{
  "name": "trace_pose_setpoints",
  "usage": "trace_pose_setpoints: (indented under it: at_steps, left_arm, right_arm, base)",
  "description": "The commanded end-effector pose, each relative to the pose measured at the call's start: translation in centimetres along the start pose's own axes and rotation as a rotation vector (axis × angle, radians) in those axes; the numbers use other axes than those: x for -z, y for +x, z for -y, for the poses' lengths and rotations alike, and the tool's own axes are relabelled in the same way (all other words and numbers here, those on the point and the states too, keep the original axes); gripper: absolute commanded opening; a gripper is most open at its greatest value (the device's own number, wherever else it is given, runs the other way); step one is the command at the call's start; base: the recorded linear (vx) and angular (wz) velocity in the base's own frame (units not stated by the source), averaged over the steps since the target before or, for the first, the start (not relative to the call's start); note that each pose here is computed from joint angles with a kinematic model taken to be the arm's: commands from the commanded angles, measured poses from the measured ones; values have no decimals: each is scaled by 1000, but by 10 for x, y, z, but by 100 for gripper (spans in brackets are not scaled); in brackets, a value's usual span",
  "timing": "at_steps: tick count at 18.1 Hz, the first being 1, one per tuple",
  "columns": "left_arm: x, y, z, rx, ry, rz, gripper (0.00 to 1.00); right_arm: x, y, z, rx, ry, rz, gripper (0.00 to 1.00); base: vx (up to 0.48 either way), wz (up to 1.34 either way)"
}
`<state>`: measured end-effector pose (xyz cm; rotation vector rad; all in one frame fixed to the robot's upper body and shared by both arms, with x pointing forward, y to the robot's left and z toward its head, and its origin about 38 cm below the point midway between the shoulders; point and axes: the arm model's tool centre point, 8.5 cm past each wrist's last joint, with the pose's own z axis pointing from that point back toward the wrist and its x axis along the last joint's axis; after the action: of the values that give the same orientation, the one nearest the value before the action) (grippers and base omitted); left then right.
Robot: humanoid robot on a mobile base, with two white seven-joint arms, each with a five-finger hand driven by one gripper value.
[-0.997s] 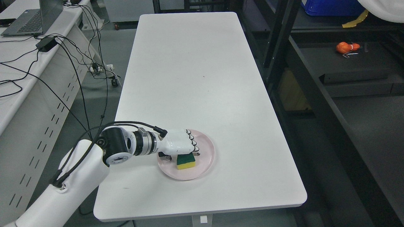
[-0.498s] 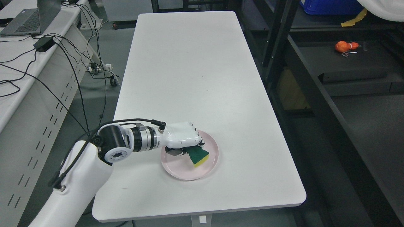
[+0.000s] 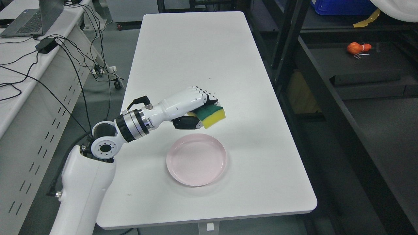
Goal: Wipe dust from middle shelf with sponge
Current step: 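Lift the sponge off the plate with the left hand, then carry the sponge in the left hand toward the dark metal shelf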
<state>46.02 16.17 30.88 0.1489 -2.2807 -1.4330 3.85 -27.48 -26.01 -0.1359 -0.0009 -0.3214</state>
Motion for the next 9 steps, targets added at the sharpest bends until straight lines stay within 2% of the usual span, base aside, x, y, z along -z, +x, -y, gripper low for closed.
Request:
trace_pose_setpoints:
  at_steps: [1, 4, 6, 9]
  left_arm:
    - [-58, -8, -58, -286, 622, 109, 0]
    - [-77, -16, -41, -378, 741, 79, 0]
    - [-88, -24, -13, -457, 743, -8, 1]
    - [-98, -36, -11, -527, 851, -119, 1]
  right_arm:
    - [0, 10, 10, 3, -14, 22, 100]
    - [0, 10, 10, 3, -14, 22, 100]
    - [0, 10, 10, 3, -14, 22, 100]
    - [0, 10, 10, 3, -14, 22, 100]
  base:
    - [0, 0]
    - [-6, -1]
    - [-35, -22]
    - [-96, -105]
